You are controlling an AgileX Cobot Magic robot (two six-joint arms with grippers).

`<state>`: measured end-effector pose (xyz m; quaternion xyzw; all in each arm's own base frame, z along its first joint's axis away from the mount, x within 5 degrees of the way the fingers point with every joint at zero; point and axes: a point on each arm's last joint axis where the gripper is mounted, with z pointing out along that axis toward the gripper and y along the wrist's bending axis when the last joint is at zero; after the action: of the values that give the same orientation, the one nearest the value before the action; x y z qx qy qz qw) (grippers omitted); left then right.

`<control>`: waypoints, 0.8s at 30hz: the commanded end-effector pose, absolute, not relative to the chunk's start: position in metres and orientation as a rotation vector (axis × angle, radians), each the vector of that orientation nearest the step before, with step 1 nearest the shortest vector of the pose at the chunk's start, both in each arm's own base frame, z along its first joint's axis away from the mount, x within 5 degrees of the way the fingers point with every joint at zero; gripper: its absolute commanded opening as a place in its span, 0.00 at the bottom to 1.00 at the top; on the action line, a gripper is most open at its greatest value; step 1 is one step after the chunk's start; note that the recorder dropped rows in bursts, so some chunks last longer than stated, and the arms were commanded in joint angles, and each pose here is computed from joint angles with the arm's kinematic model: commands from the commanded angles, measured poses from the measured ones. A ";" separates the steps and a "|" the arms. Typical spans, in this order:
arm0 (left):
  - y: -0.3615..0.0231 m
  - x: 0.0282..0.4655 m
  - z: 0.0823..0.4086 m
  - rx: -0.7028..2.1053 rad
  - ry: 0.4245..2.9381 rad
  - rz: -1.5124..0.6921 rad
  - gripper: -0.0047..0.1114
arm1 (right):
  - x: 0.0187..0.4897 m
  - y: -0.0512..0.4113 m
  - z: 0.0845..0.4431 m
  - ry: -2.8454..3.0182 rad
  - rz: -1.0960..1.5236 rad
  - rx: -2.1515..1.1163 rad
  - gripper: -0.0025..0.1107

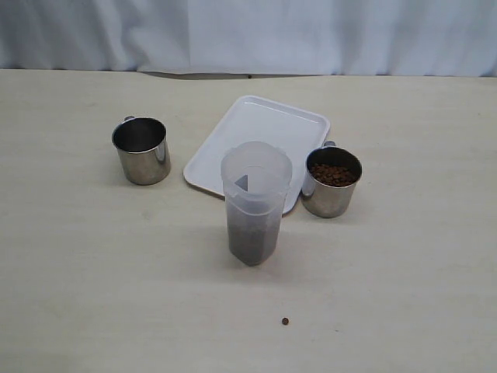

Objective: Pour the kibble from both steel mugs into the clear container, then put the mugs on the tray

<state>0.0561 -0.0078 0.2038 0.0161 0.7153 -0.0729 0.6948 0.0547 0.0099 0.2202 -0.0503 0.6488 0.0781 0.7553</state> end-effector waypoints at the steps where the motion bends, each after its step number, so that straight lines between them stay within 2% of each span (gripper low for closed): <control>1: -0.008 0.056 0.205 0.033 1.576 -0.173 0.04 | 0.053 0.009 0.229 1.300 0.167 -0.092 0.07; 10: -0.008 0.056 0.205 0.033 1.576 -0.173 0.04 | 0.047 0.003 0.246 1.109 0.403 0.125 0.07; 24: -0.008 0.056 0.205 0.033 1.576 -0.173 0.04 | 0.043 -0.004 0.255 0.985 0.460 0.220 0.07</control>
<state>0.0561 -0.0078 0.2038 0.0161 0.7153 -0.0729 0.6948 0.0430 -0.0026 0.2548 0.0985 0.4723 0.2188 0.8481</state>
